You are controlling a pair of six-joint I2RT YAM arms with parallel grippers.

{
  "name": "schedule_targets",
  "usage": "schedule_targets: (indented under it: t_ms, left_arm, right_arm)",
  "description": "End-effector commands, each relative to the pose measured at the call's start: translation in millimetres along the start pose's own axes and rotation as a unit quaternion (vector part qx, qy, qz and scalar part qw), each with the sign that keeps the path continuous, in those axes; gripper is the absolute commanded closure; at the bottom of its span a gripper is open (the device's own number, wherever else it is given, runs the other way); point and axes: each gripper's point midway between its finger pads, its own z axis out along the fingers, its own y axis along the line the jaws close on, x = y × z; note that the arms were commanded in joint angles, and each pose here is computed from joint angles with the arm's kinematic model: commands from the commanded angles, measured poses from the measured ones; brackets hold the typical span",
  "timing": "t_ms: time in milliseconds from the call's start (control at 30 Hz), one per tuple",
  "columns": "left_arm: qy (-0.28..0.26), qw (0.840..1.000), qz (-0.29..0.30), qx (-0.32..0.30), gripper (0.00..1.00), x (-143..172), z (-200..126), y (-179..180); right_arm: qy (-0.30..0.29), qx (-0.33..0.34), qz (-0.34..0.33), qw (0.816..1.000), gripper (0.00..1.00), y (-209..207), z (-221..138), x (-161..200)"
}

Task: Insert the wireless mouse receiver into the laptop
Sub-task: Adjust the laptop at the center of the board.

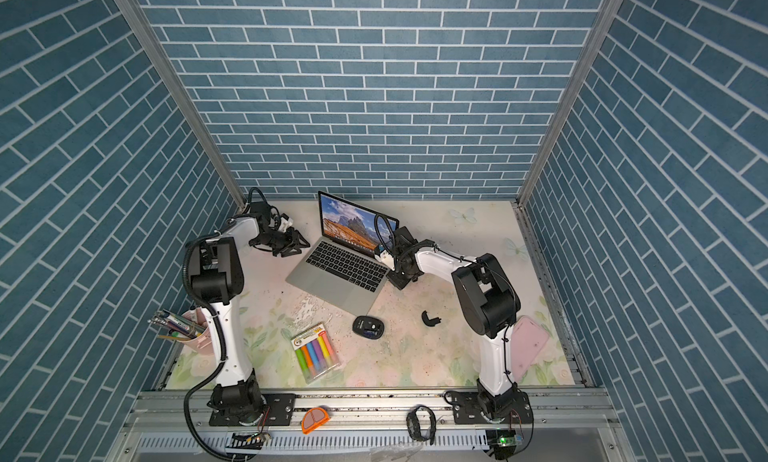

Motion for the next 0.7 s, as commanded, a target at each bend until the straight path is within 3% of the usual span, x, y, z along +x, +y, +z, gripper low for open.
schedule_targets:
  t_ms: [0, 433, 667]
  left_arm:
    - [0.013, 0.999, -0.028, -0.045, 0.54, 16, -3, 26]
    - [0.043, 0.994, -0.076, -0.067, 0.57, 68, -6, 54]
    - [0.046, 0.993, -0.087, -0.066, 0.58, 96, -9, 55]
  right_arm:
    - [-0.002, -0.026, 0.028, 0.999, 0.87, 6, 15, -2]
    - [-0.042, -0.03, 0.046, 0.998, 0.89, 2, 23, -23]
    - [-0.04, 0.008, 0.047, 0.998, 0.89, -15, 31, -31]
